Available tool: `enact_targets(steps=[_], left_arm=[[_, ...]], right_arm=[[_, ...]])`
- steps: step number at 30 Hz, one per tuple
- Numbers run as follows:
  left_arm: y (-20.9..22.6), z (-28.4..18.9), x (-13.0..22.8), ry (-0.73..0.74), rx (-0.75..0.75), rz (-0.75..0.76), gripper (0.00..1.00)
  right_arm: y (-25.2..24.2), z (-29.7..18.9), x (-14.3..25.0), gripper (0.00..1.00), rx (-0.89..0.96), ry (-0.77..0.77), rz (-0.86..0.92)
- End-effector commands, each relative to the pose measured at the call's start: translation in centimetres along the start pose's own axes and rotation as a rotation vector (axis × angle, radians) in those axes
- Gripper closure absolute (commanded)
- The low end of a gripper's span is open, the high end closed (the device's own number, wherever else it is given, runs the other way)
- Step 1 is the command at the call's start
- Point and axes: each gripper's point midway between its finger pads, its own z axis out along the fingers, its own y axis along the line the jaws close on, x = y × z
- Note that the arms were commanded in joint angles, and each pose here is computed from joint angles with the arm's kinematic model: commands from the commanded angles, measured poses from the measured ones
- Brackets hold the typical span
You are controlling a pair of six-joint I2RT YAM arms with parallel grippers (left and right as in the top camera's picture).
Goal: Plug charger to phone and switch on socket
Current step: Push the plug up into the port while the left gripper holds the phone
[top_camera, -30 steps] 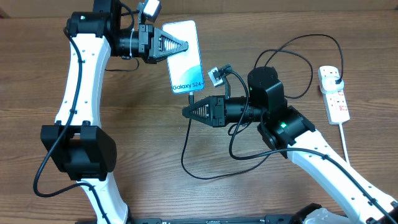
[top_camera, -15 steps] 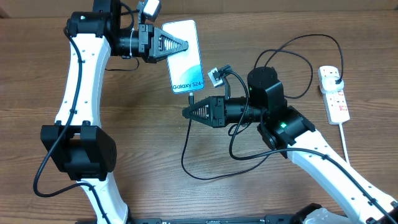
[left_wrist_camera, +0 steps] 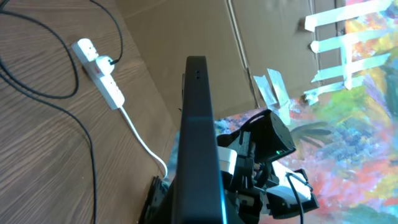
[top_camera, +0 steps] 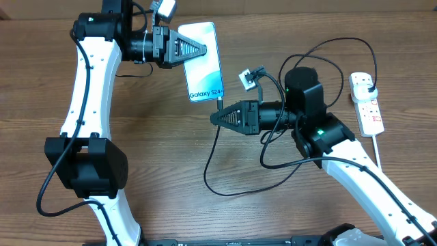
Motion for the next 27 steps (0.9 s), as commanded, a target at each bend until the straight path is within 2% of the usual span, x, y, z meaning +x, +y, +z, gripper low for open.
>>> enact_targets(steps=[1,9,27], left_arm=[[-2.8,0.3,-0.1,0.001,0.076,0.037,0.96],[-2.8,0.3,-0.1,0.000,0.076,0.035,0.96],[-2.9,0.5,0.0,0.009,0.078,-0.027,0.96]], right_arm=[[-0.4,0.7,1.3,0.96,-0.072,0.085,-0.002],[0.9,1.0,1.0,0.96,-0.187,0.122,-0.091],[0.0,1.4,0.6,0.96,-0.170,0.109,-0.067]])
